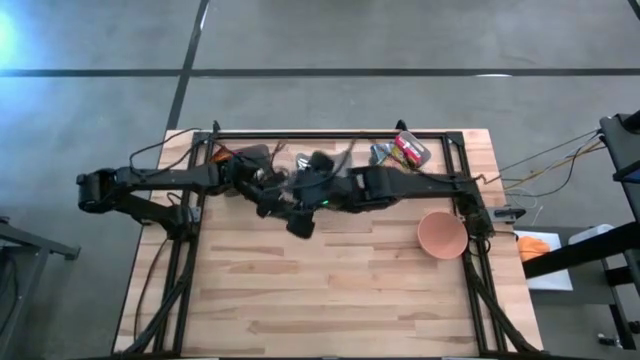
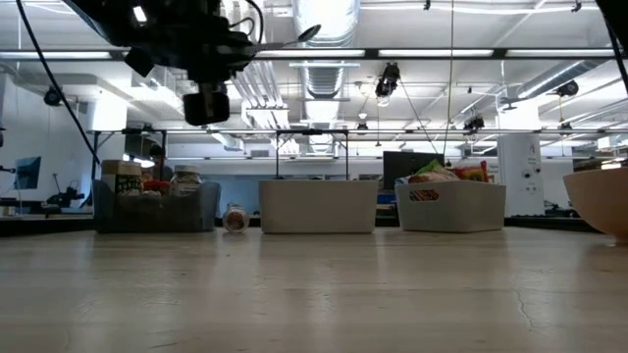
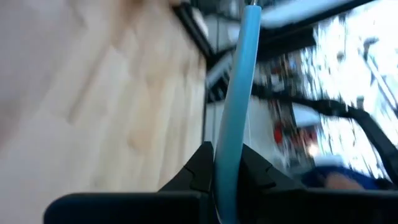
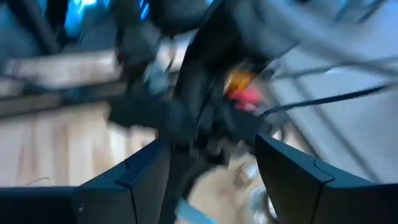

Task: Pick & Place Food Item
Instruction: Put the small blue spoon into the right gray bin

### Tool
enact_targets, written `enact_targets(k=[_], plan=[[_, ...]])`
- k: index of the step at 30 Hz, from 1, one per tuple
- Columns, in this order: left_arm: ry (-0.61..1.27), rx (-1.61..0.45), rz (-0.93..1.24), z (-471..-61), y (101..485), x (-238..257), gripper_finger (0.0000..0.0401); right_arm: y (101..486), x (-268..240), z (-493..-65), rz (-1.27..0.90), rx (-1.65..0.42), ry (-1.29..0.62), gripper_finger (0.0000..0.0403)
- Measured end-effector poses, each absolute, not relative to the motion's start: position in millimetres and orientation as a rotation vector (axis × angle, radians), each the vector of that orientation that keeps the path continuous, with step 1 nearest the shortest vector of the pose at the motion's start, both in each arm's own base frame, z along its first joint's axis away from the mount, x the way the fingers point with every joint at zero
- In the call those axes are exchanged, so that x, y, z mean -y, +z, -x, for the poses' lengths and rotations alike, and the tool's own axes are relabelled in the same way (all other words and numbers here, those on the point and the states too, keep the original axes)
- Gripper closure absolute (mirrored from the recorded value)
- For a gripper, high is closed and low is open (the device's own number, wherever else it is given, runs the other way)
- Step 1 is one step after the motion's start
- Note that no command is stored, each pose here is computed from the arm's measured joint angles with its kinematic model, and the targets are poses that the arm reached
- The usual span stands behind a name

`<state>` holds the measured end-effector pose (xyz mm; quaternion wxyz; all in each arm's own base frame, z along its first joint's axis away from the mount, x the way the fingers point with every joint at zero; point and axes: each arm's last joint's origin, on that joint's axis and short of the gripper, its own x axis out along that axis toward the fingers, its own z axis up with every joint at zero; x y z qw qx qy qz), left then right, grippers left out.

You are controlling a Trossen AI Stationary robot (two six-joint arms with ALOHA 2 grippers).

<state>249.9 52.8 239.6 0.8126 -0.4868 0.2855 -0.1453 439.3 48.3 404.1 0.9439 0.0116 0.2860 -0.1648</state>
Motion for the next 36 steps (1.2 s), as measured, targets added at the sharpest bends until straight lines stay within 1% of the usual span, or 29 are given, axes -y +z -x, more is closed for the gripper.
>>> enact_targets(k=[3,7,11,14,19,24,31,36], plan=[[-0.256,-0.501,1.014,-251.5,246.3,-64.7,0.0375,429.5,-49.0,-424.3,-0.035,-0.469,-0.428,0.017],[-0.258,-0.298,0.962,-255.3,264.3,-74.0,0.0375,456.2,-50.8,-402.1,-0.086,-0.353,-0.549,0.0171],[-0.311,-0.023,0.857,-256.6,291.8,-75.7,0.0375,470.1,-52.3,-389.4,-0.145,-0.278,-0.613,0.018],[-0.321,0.122,0.817,-254.5,305.2,-76.2,0.0375,472.7,-52.5,-387.2,-0.186,-0.251,-0.628,0.0197],[-0.347,0.166,0.796,-255.5,316.2,-74.2,0.0375,477.8,-53.0,-392.4,-0.228,-0.175,-0.619,0.0235],[-0.412,0.192,0.712,-259.4,332.5,-65.0,0.0375,474.0,-45.7,-396.0,-0.228,-0.182,-0.64,0.0264],[-0.428,0.19,0.631,-264.8,350.5,-58.1,0.0375,476.1,-41.5,-397.2,-0.24,-0.162,-0.634,0.0269],[-0.415,0.158,0.608,-267.3,351.3,-57.9,0.0375,474.6,-41.9,-399.9,-0.249,-0.171,-0.586,0.0269]])
